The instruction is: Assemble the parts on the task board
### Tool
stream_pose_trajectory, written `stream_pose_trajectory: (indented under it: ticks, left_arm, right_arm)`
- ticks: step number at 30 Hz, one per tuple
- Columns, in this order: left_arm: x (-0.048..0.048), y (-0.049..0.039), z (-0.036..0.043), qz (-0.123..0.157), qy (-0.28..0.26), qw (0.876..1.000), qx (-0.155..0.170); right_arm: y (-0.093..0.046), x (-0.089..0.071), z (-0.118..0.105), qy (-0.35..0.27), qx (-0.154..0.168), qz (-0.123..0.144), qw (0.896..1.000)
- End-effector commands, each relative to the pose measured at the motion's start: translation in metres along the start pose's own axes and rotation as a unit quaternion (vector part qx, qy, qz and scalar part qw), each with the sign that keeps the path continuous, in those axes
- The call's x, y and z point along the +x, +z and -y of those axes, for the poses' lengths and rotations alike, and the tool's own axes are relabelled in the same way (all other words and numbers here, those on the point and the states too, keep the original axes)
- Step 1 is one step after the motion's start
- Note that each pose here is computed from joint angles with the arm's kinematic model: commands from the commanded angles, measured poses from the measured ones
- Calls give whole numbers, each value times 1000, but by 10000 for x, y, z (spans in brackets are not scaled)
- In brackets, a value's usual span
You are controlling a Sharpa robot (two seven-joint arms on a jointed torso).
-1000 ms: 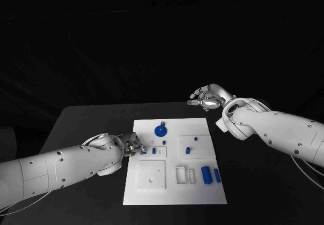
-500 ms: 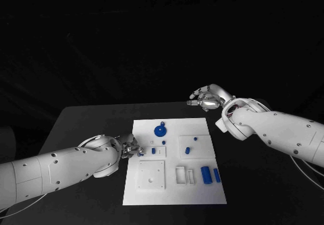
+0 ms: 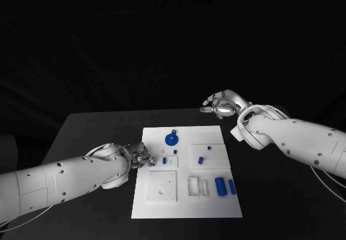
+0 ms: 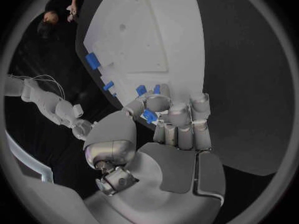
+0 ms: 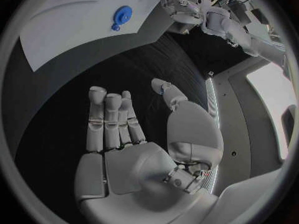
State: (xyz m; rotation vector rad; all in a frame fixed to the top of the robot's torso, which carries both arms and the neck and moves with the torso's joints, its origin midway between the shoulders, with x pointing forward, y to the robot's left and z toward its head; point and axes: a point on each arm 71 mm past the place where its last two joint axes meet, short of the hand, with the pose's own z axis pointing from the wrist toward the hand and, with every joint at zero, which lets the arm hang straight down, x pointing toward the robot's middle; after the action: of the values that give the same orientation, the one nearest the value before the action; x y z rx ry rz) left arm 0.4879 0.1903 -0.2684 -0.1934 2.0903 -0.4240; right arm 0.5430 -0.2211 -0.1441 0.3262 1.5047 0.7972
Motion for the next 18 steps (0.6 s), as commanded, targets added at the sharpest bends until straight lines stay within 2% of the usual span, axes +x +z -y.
stream_pose_trajectory:
  ticks: [1, 12, 18]
  left_arm:
    - [-12, 3, 23, 10, -1, 1000, 1]
    - [-36, 21, 28, 20, -5, 1000, -1]
    - [-22, 33, 57, 16, -3, 1000, 0]
  right_arm:
    - [-1, 13, -10, -2, -4, -6, 1000]
    - [-2, 13, -9, -2, -4, -6, 1000]
    - [-5, 10, -7, -2, -4, -6, 1000]
